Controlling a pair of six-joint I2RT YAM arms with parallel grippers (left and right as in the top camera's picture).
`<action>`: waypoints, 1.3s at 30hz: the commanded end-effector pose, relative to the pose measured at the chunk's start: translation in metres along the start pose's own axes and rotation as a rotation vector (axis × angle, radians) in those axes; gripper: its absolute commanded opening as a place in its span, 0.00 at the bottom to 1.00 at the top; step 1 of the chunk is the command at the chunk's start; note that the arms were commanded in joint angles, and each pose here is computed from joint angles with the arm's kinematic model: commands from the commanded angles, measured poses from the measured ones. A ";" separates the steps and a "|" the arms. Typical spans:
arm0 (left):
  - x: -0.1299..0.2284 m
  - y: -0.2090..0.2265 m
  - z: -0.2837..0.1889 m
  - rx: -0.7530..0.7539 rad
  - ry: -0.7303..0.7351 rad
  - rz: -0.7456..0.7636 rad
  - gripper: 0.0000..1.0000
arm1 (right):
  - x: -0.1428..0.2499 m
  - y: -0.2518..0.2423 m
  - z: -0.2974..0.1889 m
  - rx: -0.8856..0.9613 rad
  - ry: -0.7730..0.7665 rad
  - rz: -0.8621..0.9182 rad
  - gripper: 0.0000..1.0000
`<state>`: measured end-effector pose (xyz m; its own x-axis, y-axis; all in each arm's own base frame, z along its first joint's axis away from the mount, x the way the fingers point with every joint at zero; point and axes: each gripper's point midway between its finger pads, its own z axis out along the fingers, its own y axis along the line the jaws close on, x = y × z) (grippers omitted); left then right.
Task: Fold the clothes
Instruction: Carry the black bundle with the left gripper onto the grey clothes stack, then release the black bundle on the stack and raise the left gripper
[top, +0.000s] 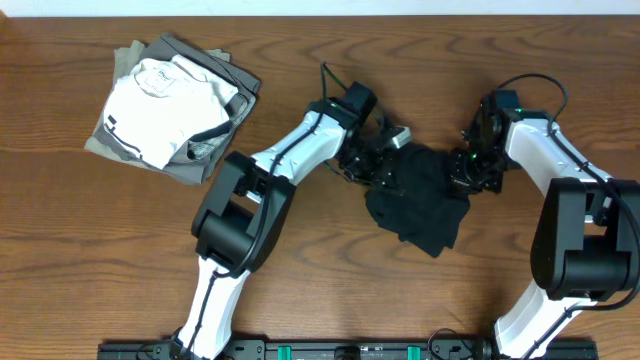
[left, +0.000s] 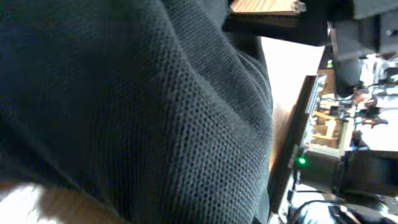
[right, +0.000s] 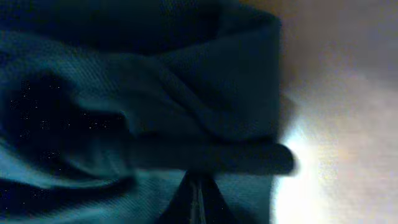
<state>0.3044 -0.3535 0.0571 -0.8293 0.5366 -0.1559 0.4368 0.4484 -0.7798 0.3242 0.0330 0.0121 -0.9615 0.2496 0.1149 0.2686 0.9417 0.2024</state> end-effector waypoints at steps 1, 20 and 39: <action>-0.014 -0.007 -0.043 0.025 -0.081 -0.001 0.06 | -0.013 -0.003 -0.032 0.021 -0.067 -0.078 0.01; 0.036 0.035 -0.432 -0.363 -0.882 -0.012 0.06 | -0.026 0.034 -0.175 -0.089 -0.457 -0.181 0.08; 0.192 0.210 -0.434 -0.418 -0.802 -0.794 0.98 | -0.028 0.034 -0.176 -0.089 -0.464 -0.183 0.08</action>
<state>0.3949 0.1409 0.1192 -0.8622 -0.4687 -0.1923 -0.2644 0.7401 -0.6184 0.3694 0.0184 0.1878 -0.9112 0.1805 -0.3704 0.0844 0.9616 0.2611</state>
